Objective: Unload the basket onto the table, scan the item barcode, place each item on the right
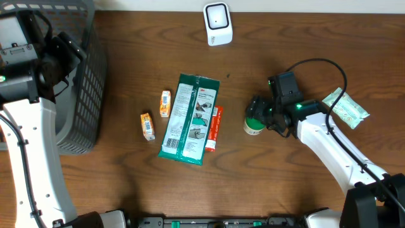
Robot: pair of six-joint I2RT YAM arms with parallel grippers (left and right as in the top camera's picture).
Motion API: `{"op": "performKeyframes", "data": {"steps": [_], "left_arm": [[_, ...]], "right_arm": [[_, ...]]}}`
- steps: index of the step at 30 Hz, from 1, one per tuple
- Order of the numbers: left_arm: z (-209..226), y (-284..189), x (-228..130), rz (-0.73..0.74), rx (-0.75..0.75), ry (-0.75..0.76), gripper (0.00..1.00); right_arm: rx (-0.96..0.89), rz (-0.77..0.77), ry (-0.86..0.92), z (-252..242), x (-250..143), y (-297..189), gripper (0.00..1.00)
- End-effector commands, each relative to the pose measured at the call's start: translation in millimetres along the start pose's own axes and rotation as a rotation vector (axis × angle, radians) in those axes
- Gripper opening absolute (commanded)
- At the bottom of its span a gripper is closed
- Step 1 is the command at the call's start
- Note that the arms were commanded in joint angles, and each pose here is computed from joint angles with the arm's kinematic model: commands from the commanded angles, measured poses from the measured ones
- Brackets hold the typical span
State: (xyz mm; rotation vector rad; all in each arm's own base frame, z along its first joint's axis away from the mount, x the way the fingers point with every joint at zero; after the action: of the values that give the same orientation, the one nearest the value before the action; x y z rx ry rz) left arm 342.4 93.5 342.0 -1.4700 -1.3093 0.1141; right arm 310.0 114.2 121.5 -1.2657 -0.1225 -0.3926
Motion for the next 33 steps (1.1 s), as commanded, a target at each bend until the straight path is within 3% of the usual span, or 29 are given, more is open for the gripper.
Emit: {"op": "performKeyframes", "data": {"steps": [1,17,20,22,26,29,33], "left_arm": [[0,0,3,-0.009,0.007,0.0,0.84],[0,0,3,-0.009,0.007,0.0,0.84],[0,0,3,-0.009,0.007,0.0,0.84],[1,0,3,-0.008,0.008,0.0,0.84],[1,0,3,-0.008,0.008,0.0,0.84],[0,0,3,-0.009,0.007,0.0,0.84],[0,0,3,-0.009,0.007,0.0,0.84]], "right_arm": [[0.003,0.003,-0.093,5,-4,1,0.69],[0.068,-0.047,-0.571,44,-13,4,0.69],[0.049,-0.053,-0.571,43,-13,4,0.72],[0.05,-0.056,-0.553,44,-12,4,0.86],[0.047,-0.073,-0.422,44,-9,3,0.93],[0.029,-0.078,-0.334,43,-6,2,0.93],[-0.002,-0.053,-0.308,46,-2,-13,0.99]]}}
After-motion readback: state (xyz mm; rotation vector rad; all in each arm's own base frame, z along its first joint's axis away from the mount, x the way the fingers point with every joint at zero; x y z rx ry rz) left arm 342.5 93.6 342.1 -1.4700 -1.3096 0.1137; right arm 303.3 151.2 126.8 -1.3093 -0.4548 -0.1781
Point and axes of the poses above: each gripper's point midway between its finger pads, its own y axis out along the fingers, its own z axis along the line the jaws close on, x = y × z, the point moved 5 cm from there along -y, back along the fingers, and after that the axes turned 11 degrees about -y, right-handed, at the moved point
